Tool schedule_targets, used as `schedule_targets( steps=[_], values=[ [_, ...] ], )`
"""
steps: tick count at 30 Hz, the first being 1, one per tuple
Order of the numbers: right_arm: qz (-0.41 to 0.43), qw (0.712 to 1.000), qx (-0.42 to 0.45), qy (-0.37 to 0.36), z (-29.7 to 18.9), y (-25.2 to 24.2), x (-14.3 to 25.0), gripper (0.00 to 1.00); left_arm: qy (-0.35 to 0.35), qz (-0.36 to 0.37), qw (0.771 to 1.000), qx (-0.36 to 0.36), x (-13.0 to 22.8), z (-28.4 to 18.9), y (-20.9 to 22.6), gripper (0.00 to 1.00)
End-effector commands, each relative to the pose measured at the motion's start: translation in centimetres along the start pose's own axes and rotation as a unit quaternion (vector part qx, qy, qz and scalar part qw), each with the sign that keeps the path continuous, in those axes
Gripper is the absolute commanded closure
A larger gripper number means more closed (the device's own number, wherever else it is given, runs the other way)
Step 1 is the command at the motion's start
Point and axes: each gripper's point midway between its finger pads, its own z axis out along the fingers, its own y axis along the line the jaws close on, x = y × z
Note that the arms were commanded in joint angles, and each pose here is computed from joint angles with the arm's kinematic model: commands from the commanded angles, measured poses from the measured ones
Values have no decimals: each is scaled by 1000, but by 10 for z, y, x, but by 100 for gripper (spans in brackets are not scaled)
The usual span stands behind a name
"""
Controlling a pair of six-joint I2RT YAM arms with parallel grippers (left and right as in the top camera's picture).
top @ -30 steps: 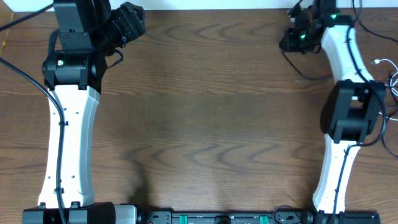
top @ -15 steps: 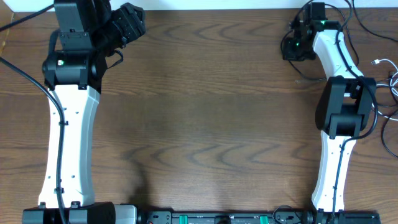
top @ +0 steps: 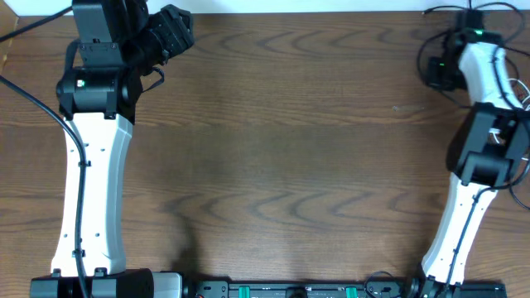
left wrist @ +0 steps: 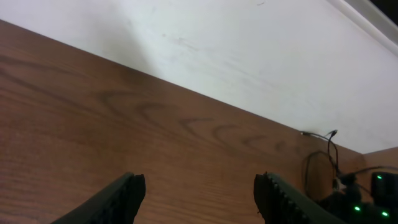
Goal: Untangle cables
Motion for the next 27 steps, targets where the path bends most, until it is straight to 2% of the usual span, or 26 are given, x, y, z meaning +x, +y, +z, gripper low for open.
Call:
schedule_targets(
  steps=[1, 10, 17, 20, 24, 27],
  values=[
    [66, 997, 46, 17, 10, -66, 7, 93, -6, 7, 1000, -5, -5, -1, 1, 38],
    [139, 989, 28, 28, 13, -131, 16, 96, -3, 6, 1000, -6, -4, -1, 2, 38],
    [152, 988, -11, 26, 8, -130, 15, 99, -3, 6, 1000, -6, -4, -1, 2, 38],
    [139, 990, -16, 11, -11, -123, 7, 99, -3, 6, 1000, -6, -4, -1, 2, 37],
    [112, 993, -33, -26, -55, -106, -8, 98, 0, 5, 1000, -8, -3, -1, 2, 29],
    [72, 994, -62, -60, -96, -84, -18, 91, 3, 4, 1000, -9, -1, -1, 3, 20]
  ],
)
